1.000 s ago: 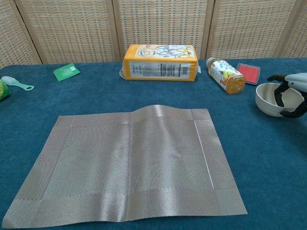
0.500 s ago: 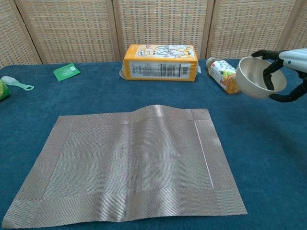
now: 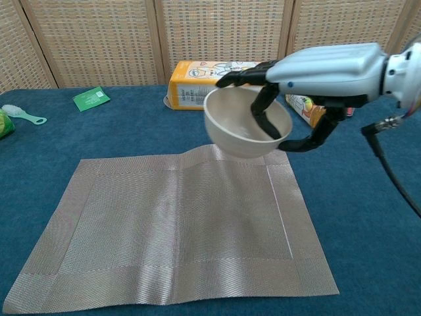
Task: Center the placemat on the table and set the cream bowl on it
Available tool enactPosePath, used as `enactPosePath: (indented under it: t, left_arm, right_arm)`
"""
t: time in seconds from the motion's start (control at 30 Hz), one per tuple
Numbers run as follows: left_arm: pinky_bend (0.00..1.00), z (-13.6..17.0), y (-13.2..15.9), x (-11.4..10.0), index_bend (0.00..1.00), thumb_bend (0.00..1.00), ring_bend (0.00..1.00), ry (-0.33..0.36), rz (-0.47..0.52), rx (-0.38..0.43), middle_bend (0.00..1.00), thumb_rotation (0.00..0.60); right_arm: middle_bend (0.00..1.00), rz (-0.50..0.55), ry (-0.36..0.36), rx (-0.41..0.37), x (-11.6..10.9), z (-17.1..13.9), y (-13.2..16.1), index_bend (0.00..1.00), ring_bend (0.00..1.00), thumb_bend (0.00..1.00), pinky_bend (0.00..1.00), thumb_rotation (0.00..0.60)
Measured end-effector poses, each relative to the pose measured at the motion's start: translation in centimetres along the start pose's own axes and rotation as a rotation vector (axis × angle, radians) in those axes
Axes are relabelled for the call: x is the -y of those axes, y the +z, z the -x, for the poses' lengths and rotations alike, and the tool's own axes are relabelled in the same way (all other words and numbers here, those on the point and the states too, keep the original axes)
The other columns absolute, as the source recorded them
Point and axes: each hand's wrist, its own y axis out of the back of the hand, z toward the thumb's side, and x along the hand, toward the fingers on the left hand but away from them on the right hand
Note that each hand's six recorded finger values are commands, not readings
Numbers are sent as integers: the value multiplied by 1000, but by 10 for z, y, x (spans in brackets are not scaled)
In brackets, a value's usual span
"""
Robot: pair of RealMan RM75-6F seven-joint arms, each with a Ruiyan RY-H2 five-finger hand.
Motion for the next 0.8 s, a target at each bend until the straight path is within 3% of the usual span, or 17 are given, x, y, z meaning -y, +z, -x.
enactPosePath:
  t: [0.13, 0.3, 0.5, 0.8]
  left_arm:
    - [0, -1, -1, 1, 0, 0, 0, -3, 0, -5, 0, 600]
    - [0, -2, -2, 2, 0, 0, 0, -9, -4, -11, 0, 600]
    - [0, -4, -4, 2, 0, 0, 0, -12, -2, -20, 0, 600]
    - [0, -5, -5, 2, 0, 0, 0, -19, 5, -23, 0, 600]
  right_arm:
    - [0, -37, 33, -77, 1, 30, 26, 694, 0, 583, 0, 600]
    - [0, -71, 60, -107, 9, 61, 40, 693, 0, 584, 0, 600]
    - [0, -107, 105, -96, 26, 91, 43, 692, 0, 583, 0, 600]
    - [0, -156, 143, -76, 41, 107, 45, 692, 0, 583, 0, 600]
